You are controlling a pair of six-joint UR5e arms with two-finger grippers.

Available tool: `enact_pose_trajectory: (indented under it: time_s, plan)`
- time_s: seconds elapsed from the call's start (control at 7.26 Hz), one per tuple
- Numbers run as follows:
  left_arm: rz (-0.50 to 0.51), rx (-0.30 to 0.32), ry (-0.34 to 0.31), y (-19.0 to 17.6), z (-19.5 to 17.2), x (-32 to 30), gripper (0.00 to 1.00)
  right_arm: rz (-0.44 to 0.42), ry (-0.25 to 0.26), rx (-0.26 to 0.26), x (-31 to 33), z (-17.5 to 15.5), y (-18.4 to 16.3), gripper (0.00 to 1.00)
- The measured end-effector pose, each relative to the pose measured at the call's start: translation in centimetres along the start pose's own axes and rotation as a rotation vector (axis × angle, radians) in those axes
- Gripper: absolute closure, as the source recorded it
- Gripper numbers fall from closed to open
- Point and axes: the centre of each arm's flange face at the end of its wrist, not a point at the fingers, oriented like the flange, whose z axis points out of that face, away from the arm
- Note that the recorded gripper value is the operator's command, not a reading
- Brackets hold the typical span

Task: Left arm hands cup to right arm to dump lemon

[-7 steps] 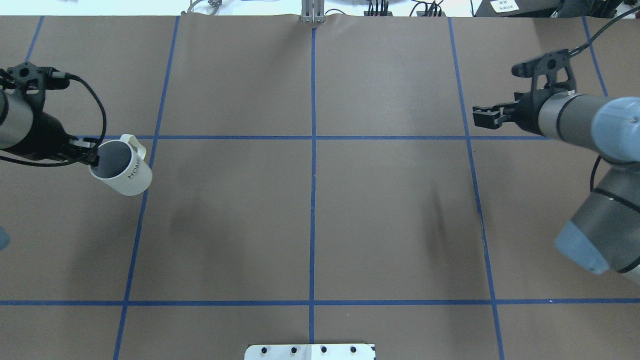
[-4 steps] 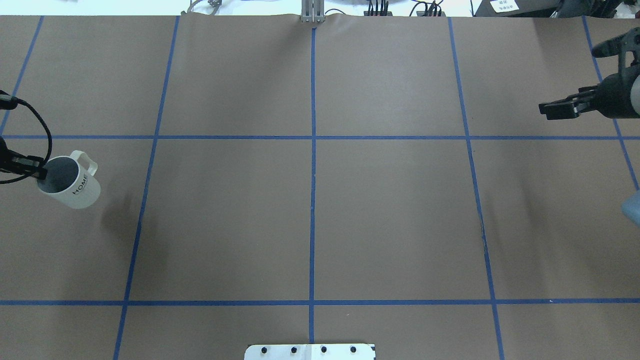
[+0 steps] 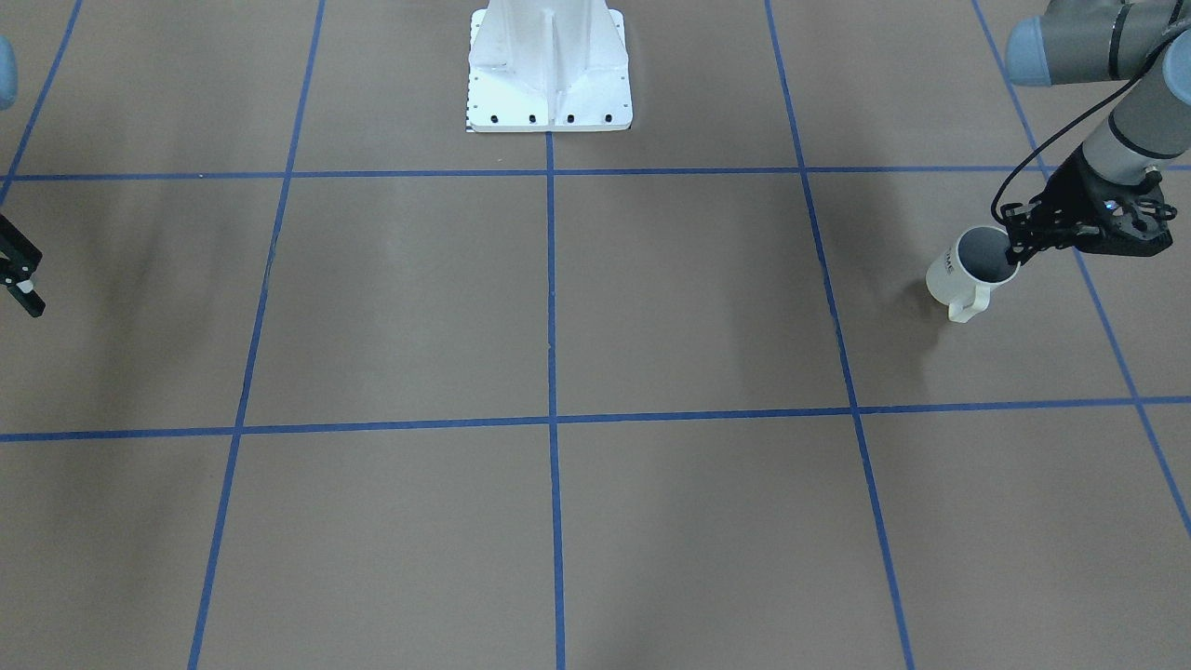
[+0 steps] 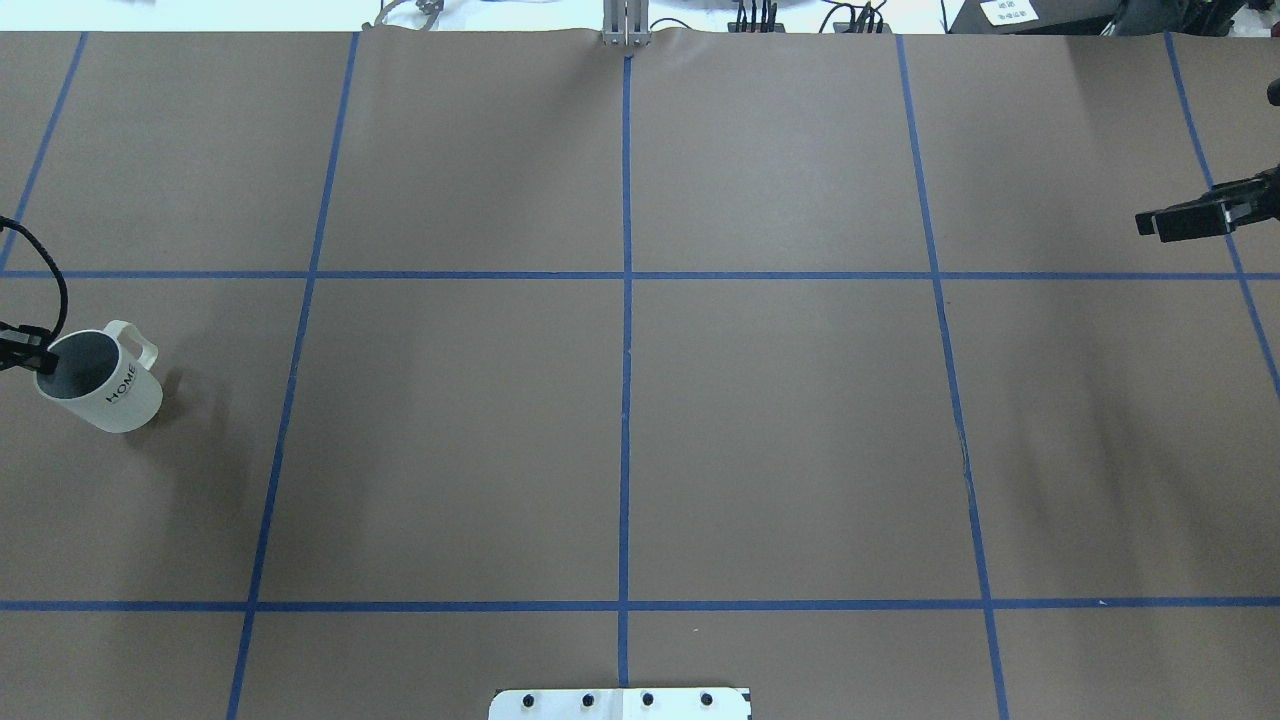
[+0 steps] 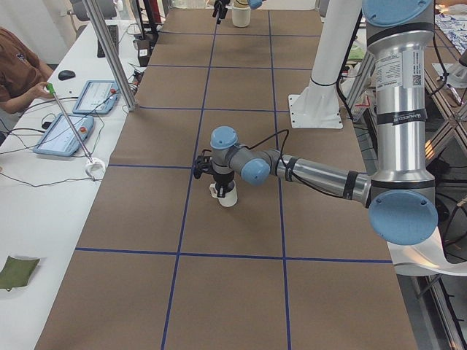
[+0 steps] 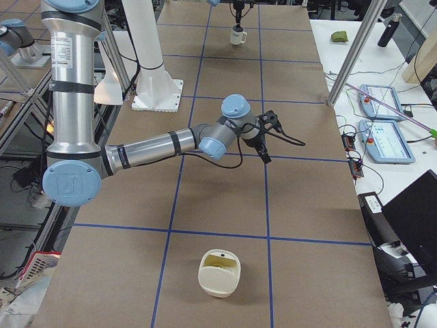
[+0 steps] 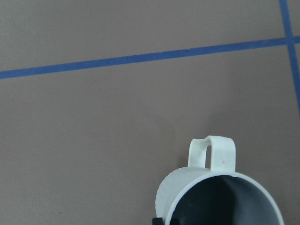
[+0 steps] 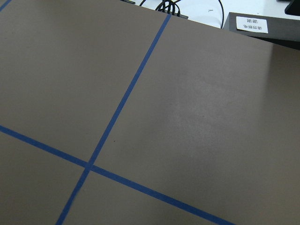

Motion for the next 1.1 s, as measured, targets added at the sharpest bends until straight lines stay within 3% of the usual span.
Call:
enact_pose_trajectory:
  time_s: [0.14,0.55,0.83,1.1]
  plan:
    - [-0.004,-0.006,-0.004,0.0,0.4,-0.4,0.01,0.0,-0.001,0.001,0.0,-0.1,-0.1,0.0]
    - [-0.018,0.032,0.016,-0.7,-2.1,-1.5,0.0,0.022,0.011,-0.022,1.0,-0.4,0.5,0.0]
    - [0.018,0.082,0.008,-1.3,-5.8,-4.9,0.0,0.038,0.058,-0.099,4.4,-1.1,2.1,0.0]
    - [0.004,0.069,-0.028,-1.4,-8.8,-9.9,0.0,0.051,0.095,-0.213,9.0,-2.6,5.0,0.0]
